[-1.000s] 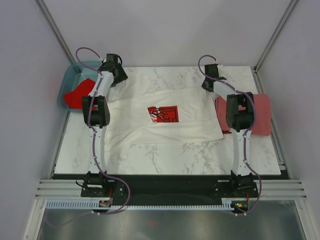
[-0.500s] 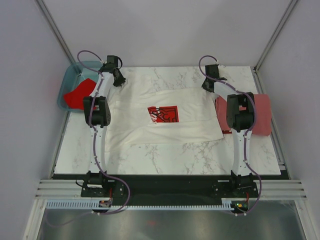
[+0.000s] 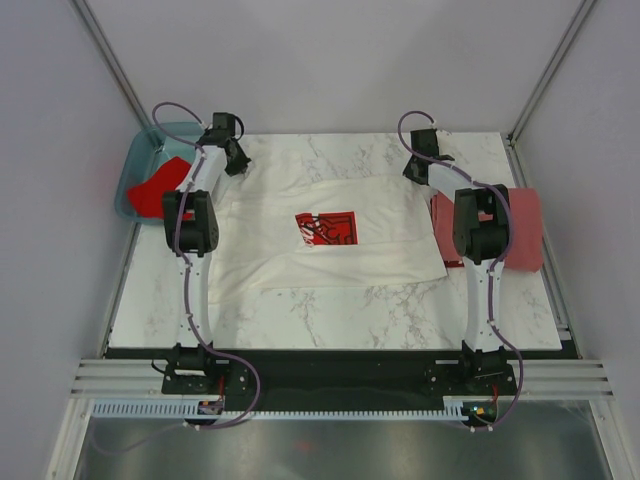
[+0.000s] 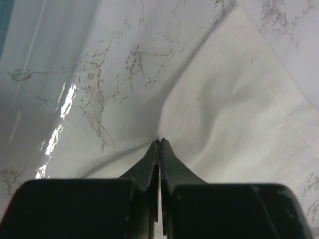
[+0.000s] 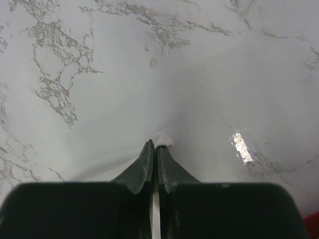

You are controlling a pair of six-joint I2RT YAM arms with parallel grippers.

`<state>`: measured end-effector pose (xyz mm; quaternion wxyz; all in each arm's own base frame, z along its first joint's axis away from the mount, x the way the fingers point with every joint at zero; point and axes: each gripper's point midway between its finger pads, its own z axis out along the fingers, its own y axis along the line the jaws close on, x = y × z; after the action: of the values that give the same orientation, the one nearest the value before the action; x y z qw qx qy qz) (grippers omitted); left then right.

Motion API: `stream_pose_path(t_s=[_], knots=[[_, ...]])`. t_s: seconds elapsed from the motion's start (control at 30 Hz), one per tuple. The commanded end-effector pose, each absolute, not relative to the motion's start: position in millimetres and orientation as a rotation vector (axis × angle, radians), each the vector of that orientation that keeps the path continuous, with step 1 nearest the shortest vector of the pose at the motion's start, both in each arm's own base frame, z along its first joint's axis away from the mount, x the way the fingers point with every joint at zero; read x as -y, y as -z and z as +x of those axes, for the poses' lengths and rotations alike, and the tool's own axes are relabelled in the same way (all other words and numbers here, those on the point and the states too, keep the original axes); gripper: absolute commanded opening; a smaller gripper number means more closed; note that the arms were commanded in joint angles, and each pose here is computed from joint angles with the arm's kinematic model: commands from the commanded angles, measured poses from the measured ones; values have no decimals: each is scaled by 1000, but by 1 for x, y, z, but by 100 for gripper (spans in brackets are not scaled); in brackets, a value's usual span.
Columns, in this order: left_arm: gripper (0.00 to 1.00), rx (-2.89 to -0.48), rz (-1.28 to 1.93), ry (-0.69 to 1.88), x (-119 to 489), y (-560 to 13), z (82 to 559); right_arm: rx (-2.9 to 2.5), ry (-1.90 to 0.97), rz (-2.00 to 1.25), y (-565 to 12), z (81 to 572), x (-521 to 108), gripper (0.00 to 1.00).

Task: Fold and stack the t-shirts
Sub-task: Fold the tshirt

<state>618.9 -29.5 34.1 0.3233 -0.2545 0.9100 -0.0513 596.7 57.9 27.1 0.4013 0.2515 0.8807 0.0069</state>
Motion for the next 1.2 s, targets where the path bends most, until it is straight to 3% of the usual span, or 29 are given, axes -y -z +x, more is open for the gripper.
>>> stream_pose_path(t_s=[0.0, 0.3, 1.17], knots=[[2, -2245, -603, 148, 23, -105, 631, -2232, -55, 622, -45, 591, -63, 0], [2, -2157, -560, 130, 17, -148, 626, -2209, -97, 607, -65, 591, -67, 0], [2, -2138, -523, 104, 13, -173, 590, -2163, -67, 713, -93, 554, -36, 0]])
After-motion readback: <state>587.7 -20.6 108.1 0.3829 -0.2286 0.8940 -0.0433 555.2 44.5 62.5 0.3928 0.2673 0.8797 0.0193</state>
